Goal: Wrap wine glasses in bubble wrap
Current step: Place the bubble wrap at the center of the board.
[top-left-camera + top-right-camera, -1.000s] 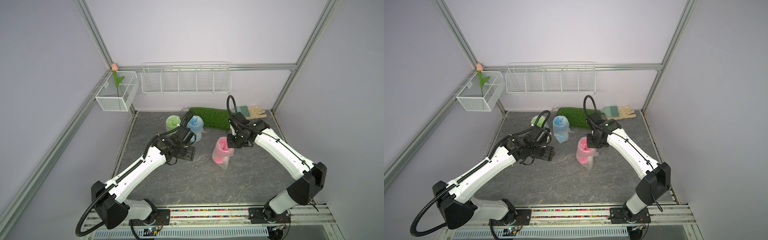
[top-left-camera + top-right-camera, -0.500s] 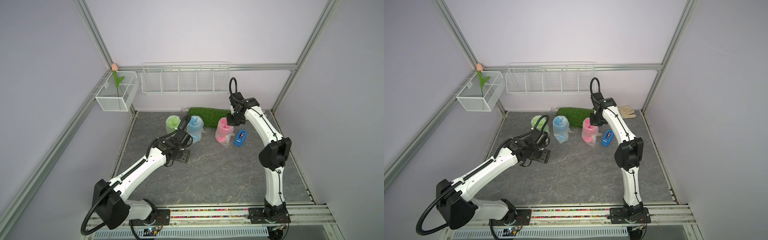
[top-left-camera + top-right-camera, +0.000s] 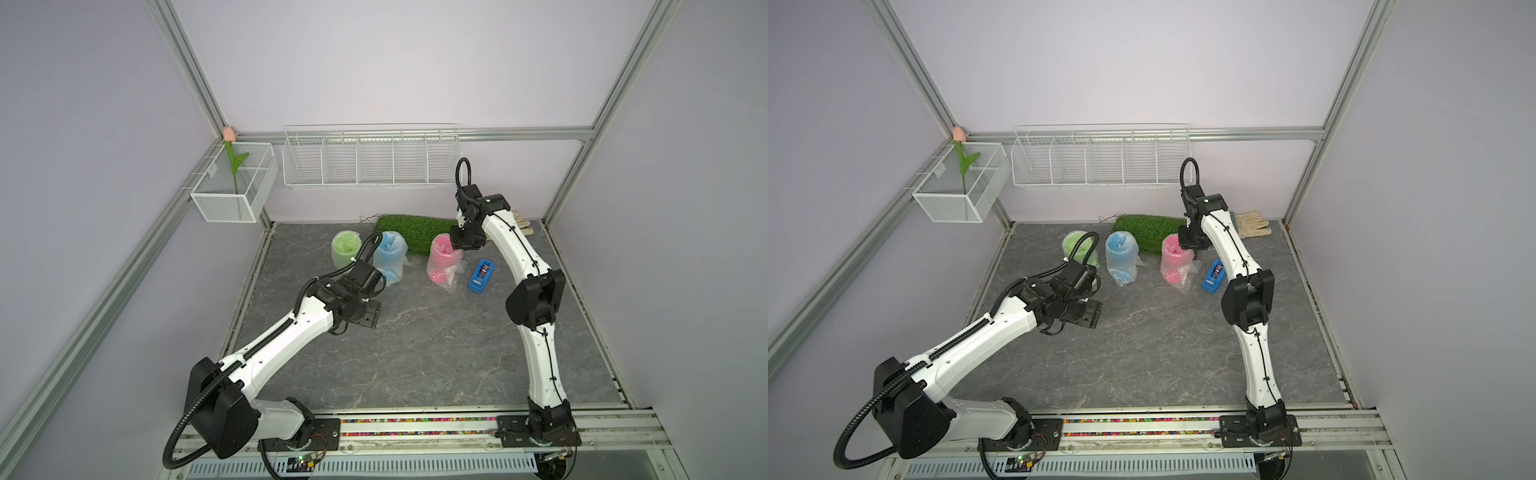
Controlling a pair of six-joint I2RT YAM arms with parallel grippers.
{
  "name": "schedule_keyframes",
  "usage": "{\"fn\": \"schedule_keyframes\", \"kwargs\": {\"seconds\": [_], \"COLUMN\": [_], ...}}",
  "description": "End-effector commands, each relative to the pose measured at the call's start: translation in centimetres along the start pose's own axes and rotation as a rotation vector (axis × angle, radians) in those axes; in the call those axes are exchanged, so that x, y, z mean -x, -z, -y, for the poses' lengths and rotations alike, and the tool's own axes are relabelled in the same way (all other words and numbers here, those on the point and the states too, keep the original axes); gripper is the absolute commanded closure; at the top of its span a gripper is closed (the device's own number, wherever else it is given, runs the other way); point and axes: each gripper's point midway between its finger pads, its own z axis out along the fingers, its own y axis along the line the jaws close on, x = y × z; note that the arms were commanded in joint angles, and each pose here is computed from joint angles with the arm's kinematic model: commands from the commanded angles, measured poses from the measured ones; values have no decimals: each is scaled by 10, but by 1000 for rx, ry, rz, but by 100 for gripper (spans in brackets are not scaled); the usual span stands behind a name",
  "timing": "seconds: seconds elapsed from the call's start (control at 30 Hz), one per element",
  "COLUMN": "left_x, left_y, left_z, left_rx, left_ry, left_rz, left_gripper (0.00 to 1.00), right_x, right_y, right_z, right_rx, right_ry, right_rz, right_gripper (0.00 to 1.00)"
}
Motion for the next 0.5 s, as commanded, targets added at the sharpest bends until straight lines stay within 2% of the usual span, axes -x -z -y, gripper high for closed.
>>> {"fn": "schedule_keyframes", "kwargs": {"seconds": [0.0, 0.23, 0.3, 0.33, 0.37, 0.47], "left_x": [8, 25, 31, 33, 35, 39], "left_y": [3, -8, -10, -10, -10, -9], "left_z": [-8, -32, -42, -47, -55, -82], "left_rx": [41, 104, 118, 131, 152, 212], "left_ry": [27, 103, 138, 153, 169, 236], "left_rz": [22, 50, 70, 83, 103, 169], "left_gripper": [25, 18, 12, 5, 1, 1], "right_x": [6, 8, 5, 3, 0, -12], "right_y": [36, 78, 89, 93, 97, 103], "right_z": [4, 22, 34, 40, 48, 73], "right_rx": [27, 21, -3, -15, -31, -79], "right_ry": [-15, -2, 11, 13, 13, 3], "right_rz": [48, 123, 149, 161, 176, 221], "right_gripper": [51, 36, 30, 27, 23, 6]}}
